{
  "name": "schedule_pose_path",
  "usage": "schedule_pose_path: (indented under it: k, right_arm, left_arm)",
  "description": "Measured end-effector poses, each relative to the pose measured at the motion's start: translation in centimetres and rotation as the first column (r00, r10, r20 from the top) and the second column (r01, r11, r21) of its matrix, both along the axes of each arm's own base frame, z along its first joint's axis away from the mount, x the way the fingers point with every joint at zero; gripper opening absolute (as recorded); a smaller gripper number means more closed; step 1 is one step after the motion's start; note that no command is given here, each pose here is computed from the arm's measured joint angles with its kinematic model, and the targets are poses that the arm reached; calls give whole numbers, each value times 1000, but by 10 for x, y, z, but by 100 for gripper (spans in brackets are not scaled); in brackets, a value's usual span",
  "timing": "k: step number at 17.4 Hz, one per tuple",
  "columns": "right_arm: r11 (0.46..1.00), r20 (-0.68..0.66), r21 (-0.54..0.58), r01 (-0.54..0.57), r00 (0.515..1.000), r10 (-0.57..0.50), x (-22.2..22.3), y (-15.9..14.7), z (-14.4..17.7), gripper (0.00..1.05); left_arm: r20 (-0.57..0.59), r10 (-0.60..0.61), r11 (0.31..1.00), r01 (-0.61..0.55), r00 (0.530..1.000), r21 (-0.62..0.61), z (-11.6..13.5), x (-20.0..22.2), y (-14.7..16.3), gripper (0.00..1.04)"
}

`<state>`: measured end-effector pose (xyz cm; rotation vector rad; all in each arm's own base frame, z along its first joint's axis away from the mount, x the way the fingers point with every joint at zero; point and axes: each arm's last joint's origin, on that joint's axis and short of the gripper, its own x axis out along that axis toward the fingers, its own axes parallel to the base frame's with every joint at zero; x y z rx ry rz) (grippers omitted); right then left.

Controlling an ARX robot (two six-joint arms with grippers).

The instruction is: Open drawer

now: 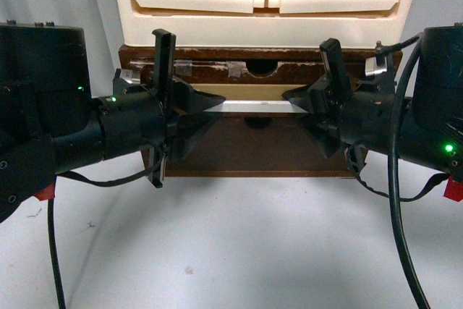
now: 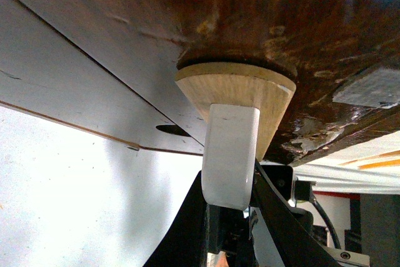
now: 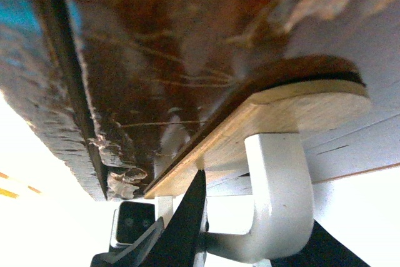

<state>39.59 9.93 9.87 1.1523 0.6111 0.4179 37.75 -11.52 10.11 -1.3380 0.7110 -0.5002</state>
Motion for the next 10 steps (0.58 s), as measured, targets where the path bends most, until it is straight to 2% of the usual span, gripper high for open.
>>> schedule_pose_path:
  k: [3,7,10]
  right_arm:
    - [998,-48,64,14,999,-11,-1,0,0,19]
    - [996,-61,84,23,998,-17,-7,-1,2,18]
    - [995,-70,100,4,998,3,-38,1,6,18]
  left_arm:
    - [0,-1,1000,1,1000,-1,0,0,0,13]
    - [8,-10,1000,10,1000,-5,-1,-4,0,13]
    - [1,-9,999,9,1000,-38,3,-36,6,13]
